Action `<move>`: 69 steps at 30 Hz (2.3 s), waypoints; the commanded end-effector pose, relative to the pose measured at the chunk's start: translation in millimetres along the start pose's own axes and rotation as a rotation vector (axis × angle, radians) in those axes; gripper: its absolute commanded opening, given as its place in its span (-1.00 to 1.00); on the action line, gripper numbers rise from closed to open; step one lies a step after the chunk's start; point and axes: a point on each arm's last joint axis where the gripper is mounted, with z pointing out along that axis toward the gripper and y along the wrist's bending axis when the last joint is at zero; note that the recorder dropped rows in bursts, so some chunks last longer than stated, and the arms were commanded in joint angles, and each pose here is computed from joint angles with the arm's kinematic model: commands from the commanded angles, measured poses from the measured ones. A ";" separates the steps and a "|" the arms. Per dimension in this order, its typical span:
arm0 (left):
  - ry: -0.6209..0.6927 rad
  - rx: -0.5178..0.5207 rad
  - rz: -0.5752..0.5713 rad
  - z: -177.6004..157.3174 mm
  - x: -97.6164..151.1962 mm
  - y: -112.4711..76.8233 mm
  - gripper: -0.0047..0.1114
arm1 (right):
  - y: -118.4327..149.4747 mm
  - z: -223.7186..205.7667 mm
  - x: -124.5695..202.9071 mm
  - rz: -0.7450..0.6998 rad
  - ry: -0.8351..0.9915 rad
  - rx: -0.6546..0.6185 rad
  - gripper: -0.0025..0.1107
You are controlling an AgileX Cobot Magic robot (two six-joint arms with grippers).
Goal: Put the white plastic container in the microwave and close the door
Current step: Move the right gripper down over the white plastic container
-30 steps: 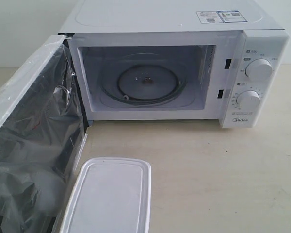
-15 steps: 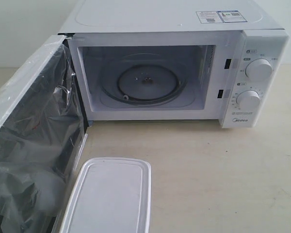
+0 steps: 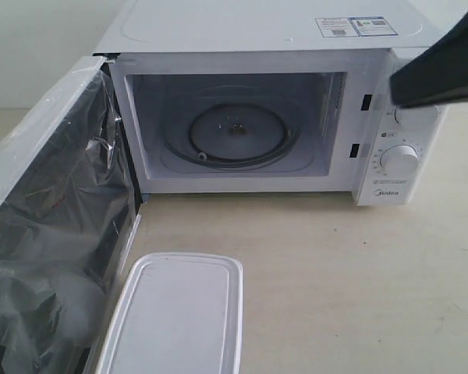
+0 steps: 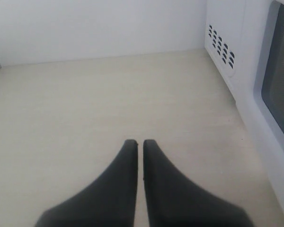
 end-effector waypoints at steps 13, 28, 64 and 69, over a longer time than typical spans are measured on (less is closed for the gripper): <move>-0.006 0.002 0.002 0.3 0.5 -0.1 -0.84 | -53.4 82.1 100.4 0.235 -0.095 -0.303 -0.96; -0.006 0.002 0.002 0.3 0.5 -0.1 -0.84 | -58.5 153.1 138.6 0.268 0.145 -0.263 -0.96; -0.006 0.002 0.002 0.3 0.5 -0.1 -0.84 | -57.7 126.8 120.0 0.153 -0.074 0.043 -0.53; -0.006 0.002 0.002 0.3 0.5 -0.1 -0.84 | -49.9 102.4 114.4 0.134 -0.132 0.105 -0.53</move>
